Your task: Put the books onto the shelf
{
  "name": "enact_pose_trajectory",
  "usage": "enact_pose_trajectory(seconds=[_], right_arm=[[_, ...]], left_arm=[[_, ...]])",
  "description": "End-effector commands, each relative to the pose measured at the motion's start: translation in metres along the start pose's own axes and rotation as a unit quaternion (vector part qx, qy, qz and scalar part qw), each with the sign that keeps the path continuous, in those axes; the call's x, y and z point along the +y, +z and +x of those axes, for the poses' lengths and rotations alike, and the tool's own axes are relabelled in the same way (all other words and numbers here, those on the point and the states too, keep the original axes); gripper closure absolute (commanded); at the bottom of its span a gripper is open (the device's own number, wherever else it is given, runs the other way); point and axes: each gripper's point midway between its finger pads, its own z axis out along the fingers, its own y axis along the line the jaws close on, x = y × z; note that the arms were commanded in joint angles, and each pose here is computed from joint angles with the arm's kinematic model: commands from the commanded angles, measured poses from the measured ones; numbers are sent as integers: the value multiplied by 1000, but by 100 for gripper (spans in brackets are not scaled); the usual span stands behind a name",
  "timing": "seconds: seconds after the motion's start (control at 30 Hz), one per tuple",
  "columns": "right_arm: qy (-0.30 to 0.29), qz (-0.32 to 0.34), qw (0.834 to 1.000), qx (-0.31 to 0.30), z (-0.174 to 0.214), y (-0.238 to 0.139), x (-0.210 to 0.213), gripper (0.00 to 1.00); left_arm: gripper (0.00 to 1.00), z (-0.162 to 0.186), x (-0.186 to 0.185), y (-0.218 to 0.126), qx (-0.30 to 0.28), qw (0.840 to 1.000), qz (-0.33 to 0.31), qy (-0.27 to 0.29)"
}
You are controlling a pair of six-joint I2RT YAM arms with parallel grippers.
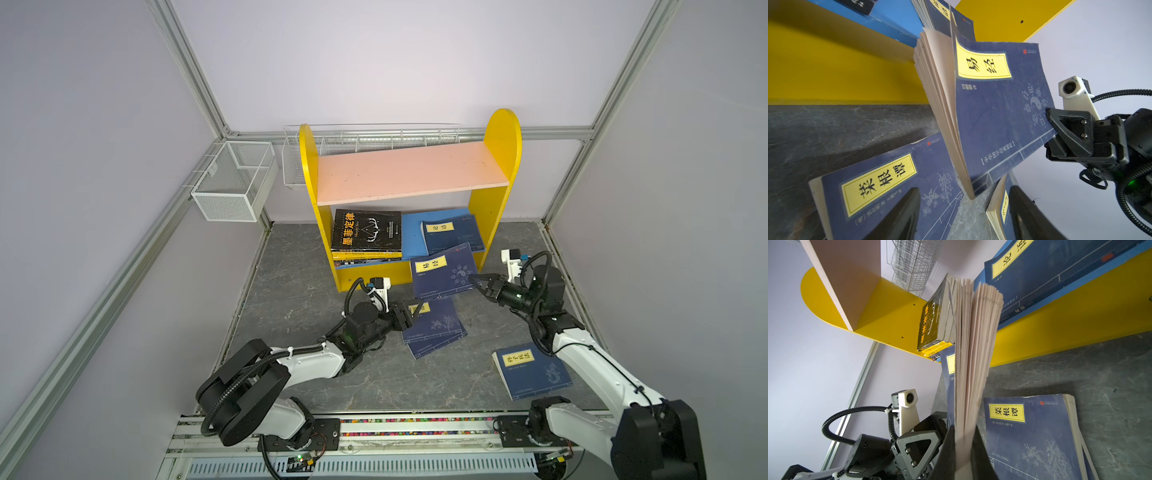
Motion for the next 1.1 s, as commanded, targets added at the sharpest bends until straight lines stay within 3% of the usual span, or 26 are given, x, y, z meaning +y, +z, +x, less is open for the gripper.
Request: enact_pose_trajectory(seconds=[0.0,0.37,0.9,1.07], right_arm=[[-21,-49,999,-7,-9,3,30,94],[-11,-41,999,19,16,14,20,94],[-12,-16,999,46,29,20,4,94],[-16,-24,998,53,32,19,8,94]], left_arm=[[35,-9,-17,7,-5,999,32,13],[49,-10,-18,7,-9,999,39,13],[52,-21,-28,-12,-39,997,56,23],[59,-31,-32,-19,-56,996,60,17]])
